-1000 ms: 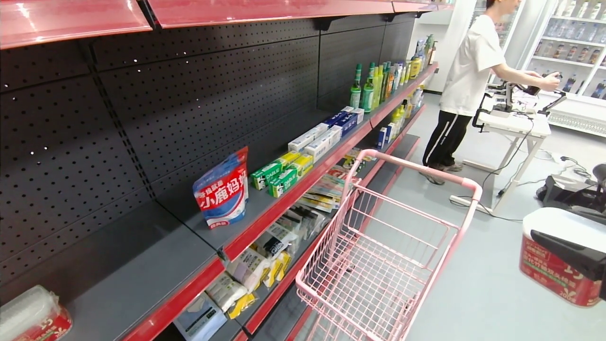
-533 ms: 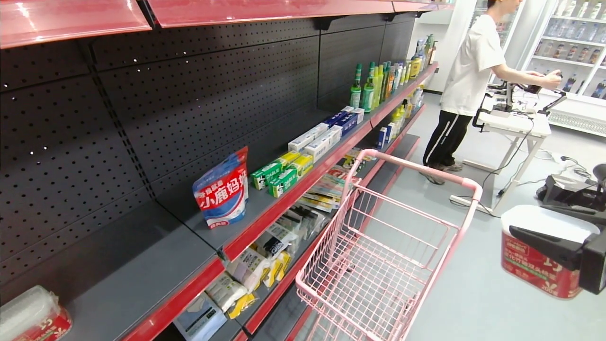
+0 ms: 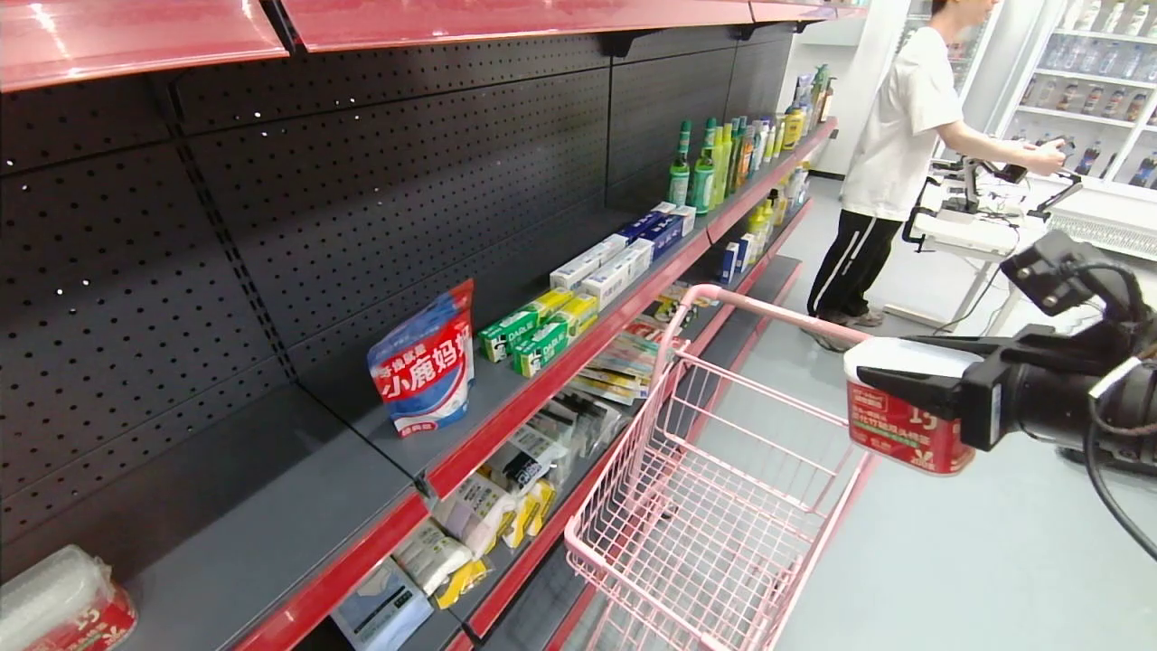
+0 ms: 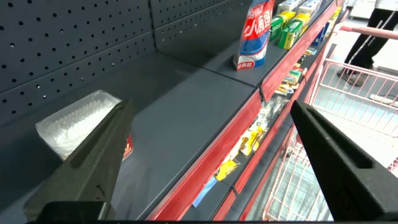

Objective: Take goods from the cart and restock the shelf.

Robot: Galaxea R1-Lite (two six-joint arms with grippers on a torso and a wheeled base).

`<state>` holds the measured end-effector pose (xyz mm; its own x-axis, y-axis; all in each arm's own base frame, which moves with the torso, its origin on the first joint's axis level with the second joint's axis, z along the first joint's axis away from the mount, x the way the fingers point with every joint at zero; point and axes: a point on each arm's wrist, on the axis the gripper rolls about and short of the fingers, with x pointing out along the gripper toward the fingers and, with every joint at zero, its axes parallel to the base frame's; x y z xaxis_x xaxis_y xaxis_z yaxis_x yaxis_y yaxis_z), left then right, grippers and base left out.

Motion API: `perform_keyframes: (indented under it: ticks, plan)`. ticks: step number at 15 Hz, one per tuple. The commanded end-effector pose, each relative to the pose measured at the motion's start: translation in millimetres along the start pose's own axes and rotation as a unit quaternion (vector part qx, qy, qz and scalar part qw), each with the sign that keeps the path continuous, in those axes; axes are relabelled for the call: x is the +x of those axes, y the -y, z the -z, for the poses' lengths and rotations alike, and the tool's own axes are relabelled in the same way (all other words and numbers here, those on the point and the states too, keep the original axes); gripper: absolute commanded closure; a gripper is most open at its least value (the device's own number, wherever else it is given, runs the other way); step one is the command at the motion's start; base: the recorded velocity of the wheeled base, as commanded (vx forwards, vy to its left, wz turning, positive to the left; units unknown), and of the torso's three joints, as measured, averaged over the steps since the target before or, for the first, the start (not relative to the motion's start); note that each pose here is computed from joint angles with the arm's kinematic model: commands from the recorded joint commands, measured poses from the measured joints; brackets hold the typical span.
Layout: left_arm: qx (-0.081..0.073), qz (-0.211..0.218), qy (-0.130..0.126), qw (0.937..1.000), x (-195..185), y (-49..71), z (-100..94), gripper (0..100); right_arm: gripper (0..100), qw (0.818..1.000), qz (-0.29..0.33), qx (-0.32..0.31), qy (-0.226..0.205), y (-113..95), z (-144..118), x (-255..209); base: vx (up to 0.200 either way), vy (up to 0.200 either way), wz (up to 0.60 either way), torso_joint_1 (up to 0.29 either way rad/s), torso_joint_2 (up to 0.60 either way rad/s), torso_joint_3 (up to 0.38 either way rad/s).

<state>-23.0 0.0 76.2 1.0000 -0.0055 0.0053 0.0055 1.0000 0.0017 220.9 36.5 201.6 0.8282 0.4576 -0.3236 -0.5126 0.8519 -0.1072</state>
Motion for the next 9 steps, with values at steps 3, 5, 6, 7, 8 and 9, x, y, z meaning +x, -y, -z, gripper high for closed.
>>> perform_keyframes:
  ticks: [3, 5, 6, 7, 8, 9]
  plan:
    - [0.0, 0.0, 0.0, 1.0, 0.1, 0.0, 0.0, 0, 100, 0.998, -0.052, 0.019, -0.011, 5.8, 2.4, 24.5, 0.0, 0.0, 0.0, 0.0, 0.0, 0.0]
    - [0.0, 0.0, 0.0, 1.0, 0.1, 0.0, 0.0, 0, 100, 0.998, -0.054, 0.017, -0.008, 5.4, 1.5, 23.4, 0.0, 0.0, 0.0, 0.0, 0.0, 0.0]
    - [0.0, 0.0, 0.0, 1.0, 0.1, 0.0, 0.0, 0, 100, 0.998, -0.053, 0.016, -0.007, 5.5, 0.8, 23.0, 0.0, 0.0, 0.0, 0.0, 0.0, 0.0]
    - [0.0, 0.0, 0.0, 1.0, 0.1, 0.0, 0.0, 0, 100, 0.999, -0.053, 0.014, -0.004, 5.2, -0.3, 21.5, 0.0, 0.0, 0.0, 0.0, 0.0, 0.0]
    - [0.0, 0.0, 0.0, 1.0, 0.1, 0.0, 0.0, 0, 100, 0.998, -0.053, 0.013, -0.003, 5.1, -0.5, 21.1, 0.0, 0.0, 0.0, 0.0, 0.0, 0.0]
    - [0.0, 0.0, 0.0, 1.0, 0.1, 0.0, 0.0, 0, 100, 0.998, -0.054, 0.012, -0.003, 4.4, -0.6, 20.4, 0.0, 0.0, 0.0, 0.0, 0.0, 0.0]
